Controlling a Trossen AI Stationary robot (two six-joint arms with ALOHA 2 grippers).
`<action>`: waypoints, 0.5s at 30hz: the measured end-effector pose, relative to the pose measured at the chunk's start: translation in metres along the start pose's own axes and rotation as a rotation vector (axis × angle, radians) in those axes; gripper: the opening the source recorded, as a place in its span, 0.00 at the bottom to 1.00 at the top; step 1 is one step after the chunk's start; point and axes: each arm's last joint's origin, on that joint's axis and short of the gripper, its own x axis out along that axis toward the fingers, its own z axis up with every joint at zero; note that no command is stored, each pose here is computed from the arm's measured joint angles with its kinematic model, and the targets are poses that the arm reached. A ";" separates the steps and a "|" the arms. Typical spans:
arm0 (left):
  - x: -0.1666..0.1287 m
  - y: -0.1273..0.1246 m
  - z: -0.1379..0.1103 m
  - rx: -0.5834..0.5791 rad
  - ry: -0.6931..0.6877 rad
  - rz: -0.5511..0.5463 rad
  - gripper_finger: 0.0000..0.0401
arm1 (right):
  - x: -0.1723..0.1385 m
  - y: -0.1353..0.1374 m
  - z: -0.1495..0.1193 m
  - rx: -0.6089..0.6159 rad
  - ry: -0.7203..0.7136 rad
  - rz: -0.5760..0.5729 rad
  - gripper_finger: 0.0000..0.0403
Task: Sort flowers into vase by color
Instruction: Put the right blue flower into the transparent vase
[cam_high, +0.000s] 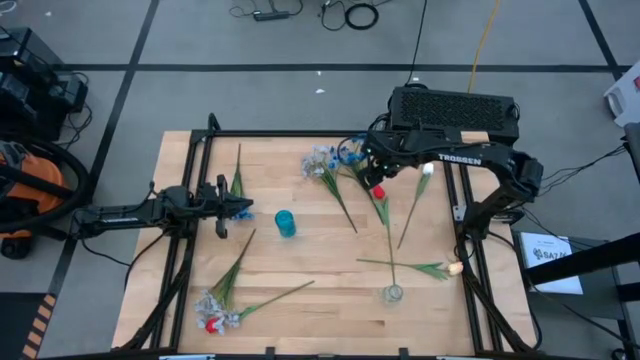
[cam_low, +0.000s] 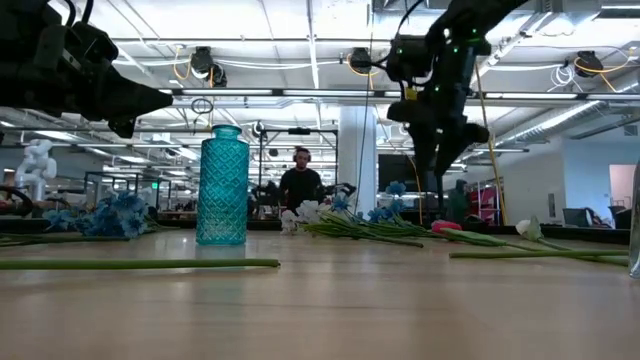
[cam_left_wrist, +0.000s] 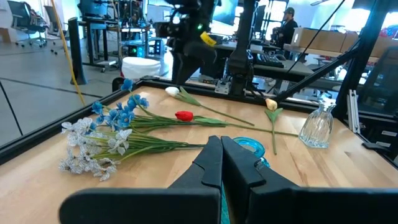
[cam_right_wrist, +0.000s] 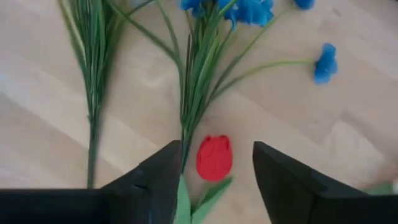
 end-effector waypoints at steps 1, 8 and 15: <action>0.000 0.000 0.000 0.000 0.000 0.000 0.01 | 0.004 -0.001 0.002 -0.003 0.003 -0.005 0.50; 0.000 0.000 0.000 0.000 0.000 0.000 0.01 | 0.049 0.007 0.009 -0.079 0.090 -0.016 0.53; 0.000 0.000 0.000 0.000 0.000 0.000 0.01 | 0.098 0.004 0.017 -0.090 0.120 -0.041 0.53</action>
